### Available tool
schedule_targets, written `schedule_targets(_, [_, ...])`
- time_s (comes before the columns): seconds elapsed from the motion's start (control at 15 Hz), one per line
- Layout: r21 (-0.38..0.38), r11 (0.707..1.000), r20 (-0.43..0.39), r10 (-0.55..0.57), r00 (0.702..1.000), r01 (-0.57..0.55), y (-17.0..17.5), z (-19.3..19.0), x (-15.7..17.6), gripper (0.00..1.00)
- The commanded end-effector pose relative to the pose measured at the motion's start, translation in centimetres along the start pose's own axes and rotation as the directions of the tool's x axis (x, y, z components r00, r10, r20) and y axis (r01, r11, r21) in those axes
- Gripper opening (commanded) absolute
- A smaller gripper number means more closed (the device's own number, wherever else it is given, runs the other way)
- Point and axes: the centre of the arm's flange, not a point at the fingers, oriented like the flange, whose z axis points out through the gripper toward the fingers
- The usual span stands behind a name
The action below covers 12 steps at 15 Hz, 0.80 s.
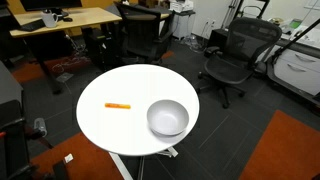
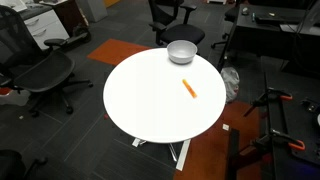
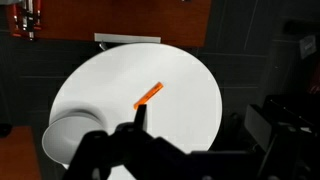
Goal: Put the marker in the bowl
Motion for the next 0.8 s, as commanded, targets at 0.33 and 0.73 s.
schedule_targets(0.33, [0.0,1.0,0.0,0.0,1.0,0.0,0.0,0.0,0.0,1.0])
schedule_targets(0.73, [0.017,0.996,-0.098,0.094,0.991,-0.093,1.1,6.2,4.8,1.0])
